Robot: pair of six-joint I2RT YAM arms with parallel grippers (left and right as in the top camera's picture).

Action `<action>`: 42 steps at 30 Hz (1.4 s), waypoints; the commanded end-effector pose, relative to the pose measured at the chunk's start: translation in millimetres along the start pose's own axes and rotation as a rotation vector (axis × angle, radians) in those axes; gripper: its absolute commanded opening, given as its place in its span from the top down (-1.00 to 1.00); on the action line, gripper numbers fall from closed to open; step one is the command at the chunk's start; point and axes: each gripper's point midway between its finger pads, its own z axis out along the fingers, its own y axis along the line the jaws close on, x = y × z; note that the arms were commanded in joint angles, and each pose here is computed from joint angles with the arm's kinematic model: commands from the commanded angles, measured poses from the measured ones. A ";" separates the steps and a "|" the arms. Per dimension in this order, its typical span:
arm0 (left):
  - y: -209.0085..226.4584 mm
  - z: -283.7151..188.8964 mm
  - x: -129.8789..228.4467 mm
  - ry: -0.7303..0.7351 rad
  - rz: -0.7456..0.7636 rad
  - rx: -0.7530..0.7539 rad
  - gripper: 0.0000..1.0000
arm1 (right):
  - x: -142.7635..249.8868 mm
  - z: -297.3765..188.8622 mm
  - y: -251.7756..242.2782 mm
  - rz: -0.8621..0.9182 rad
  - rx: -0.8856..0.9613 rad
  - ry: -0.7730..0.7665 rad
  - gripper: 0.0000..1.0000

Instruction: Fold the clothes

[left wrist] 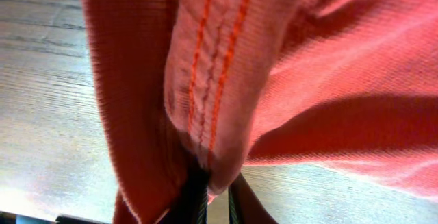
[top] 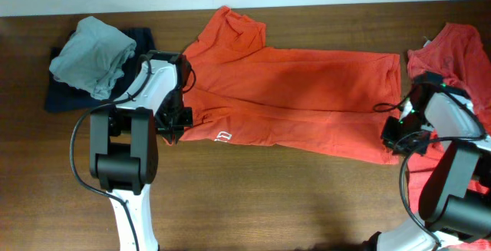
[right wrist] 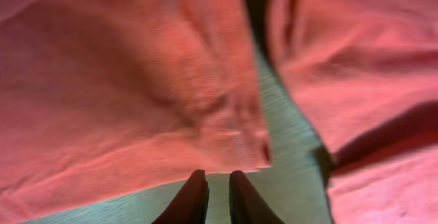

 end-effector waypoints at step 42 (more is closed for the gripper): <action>54.8 -210.2 -150.3 -0.918 -0.274 -0.027 -0.98 | 143.1 -67.1 430.9 -1.420 -0.458 -0.797 0.78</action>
